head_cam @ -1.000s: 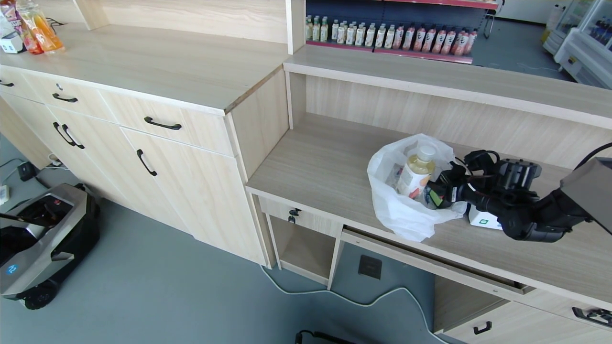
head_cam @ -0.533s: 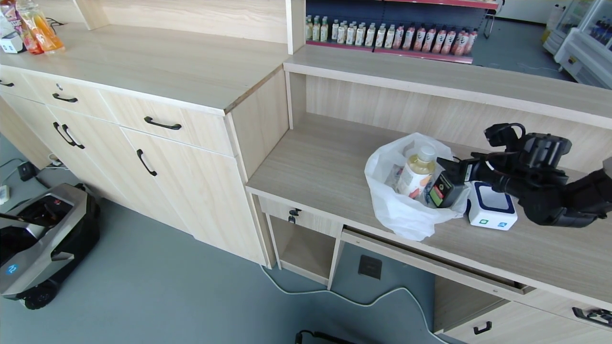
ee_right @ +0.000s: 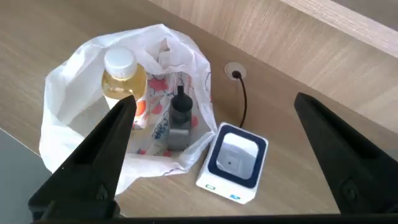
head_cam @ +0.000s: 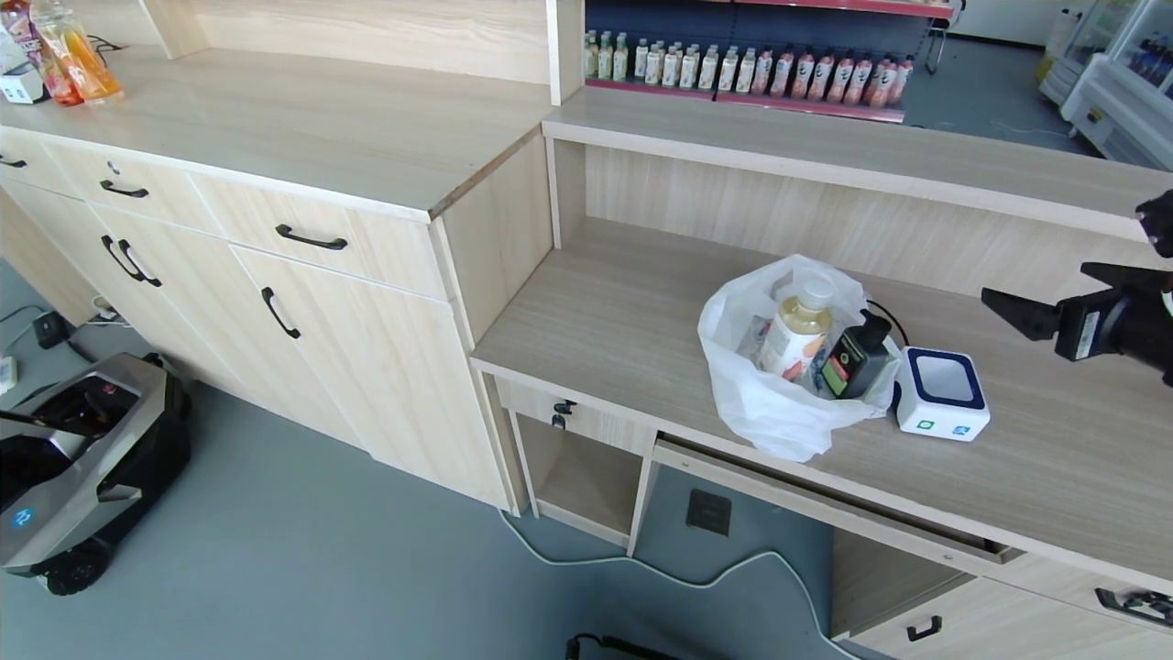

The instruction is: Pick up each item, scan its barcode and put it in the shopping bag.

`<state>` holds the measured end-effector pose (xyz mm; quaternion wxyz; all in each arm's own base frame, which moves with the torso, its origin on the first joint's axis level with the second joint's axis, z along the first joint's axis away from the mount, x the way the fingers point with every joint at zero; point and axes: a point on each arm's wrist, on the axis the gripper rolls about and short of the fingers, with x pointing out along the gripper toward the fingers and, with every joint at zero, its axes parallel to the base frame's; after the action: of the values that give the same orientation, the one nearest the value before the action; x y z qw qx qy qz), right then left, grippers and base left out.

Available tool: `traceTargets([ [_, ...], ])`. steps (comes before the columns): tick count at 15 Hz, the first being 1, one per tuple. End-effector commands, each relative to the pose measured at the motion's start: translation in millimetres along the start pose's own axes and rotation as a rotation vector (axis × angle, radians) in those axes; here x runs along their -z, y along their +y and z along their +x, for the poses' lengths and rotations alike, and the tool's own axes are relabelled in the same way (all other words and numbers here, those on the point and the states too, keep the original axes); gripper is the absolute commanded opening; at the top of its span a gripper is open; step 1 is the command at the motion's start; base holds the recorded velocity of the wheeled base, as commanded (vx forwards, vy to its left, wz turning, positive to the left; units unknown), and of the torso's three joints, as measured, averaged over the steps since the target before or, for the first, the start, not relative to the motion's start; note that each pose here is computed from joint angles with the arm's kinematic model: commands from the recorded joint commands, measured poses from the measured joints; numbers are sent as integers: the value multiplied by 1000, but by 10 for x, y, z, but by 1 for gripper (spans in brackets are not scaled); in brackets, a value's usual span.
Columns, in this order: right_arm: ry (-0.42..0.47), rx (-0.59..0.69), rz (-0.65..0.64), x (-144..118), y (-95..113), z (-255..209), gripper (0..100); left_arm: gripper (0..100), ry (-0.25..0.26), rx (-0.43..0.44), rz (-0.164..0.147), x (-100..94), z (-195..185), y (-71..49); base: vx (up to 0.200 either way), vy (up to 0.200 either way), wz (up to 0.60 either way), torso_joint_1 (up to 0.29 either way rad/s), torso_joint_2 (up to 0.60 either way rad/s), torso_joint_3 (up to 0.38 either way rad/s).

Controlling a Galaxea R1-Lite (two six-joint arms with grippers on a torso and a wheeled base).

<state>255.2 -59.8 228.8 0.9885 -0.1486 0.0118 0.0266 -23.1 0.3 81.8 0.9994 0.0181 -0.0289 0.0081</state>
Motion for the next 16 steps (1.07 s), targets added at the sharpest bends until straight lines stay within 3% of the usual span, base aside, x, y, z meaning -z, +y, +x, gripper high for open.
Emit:
traceTargets([
  [1,17,137,-60,-235,-7,-743,100,100,0,0,0,1,0,0,0,0,-600,-7,-2,7],
  [2,73,220,-4,-339,37,-966,100,100,0,0,0,1,0,0,0,0,-600,7,7,2],
  [4,92,238,40,-453,57,-1127,100,100,0,0,0,1,0,0,0,0,-600,5,5,2],
  [6,76,243,50,-496,91,-1243,100,100,0,0,0,1,0,0,0,0,-600,2,2,2],
  [8,31,176,156,-452,195,-1383,100,100,0,0,0,1,0,0,0,0,0,0,0,0],
  [11,54,180,189,26,456,-1745,100,100,0,0,0,1,0,0,0,0,0,0,0,0],
  [16,69,205,196,500,783,-2109,100,100,0,0,0,1,0,0,0,0,0,0,0,0],
])
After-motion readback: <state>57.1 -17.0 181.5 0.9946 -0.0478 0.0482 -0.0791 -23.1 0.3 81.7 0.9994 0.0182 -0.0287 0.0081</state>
